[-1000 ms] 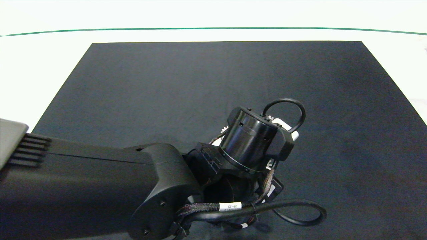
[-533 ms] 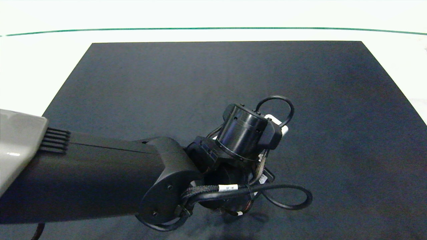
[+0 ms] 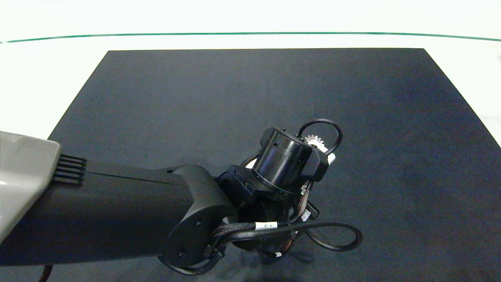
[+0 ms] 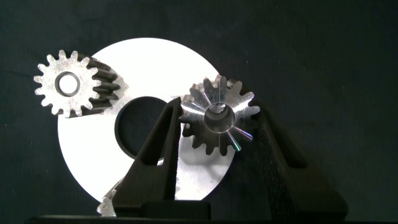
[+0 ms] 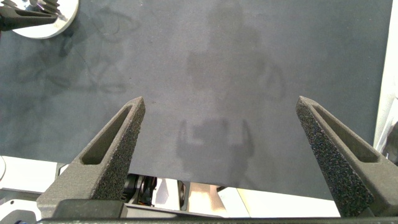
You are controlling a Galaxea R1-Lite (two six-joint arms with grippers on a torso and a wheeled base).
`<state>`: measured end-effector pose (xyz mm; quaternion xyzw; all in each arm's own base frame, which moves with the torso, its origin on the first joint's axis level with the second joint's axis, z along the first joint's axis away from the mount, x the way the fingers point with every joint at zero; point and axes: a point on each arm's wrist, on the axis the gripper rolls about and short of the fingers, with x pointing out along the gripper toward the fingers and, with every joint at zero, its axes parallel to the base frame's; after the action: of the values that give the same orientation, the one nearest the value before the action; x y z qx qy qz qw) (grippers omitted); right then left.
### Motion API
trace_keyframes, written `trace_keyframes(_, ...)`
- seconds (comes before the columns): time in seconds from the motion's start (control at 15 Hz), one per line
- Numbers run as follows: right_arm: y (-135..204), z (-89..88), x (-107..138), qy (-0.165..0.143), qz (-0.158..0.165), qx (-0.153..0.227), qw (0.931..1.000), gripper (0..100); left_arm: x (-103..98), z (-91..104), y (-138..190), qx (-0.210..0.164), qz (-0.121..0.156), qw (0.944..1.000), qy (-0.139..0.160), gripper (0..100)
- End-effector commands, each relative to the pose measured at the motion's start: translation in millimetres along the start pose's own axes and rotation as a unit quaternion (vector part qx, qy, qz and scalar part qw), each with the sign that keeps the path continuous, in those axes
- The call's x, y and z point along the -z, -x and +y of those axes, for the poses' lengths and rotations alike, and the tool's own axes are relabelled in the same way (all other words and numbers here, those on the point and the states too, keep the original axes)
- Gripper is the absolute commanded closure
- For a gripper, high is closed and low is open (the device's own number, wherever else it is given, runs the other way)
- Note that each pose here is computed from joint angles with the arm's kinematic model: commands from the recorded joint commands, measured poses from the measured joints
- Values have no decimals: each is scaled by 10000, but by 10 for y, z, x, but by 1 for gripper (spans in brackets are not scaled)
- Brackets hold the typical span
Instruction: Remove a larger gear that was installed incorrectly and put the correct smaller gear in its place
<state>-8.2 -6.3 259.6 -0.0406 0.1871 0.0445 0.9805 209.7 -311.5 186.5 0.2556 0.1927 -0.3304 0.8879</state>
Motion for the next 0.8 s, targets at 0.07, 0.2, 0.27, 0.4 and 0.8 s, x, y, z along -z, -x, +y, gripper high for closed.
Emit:
trace_keyframes(0.07,-3,0,4,4,26,-4,10000,0,31,-5,-46,-18,74,10000,-15,78)
trace_keyframes(0.2,-2,0,8,4,26,-4,10000,0,40,1,-60,-28,93,10000,-20,78)
trace_keyframes(0.27,-10,1,17,8,49,-4,10000,0,31,3,-58,-30,79,10000,-15,78)
trace_keyframes(0.4,-15,2,23,11,64,-4,10000,0,9,5,-51,-54,45,10000,-7,78)
trace_keyframes(0.8,-10,1,29,10,56,-4,10000,0,-8,-36,-69,-17,29,10000,-38,78)
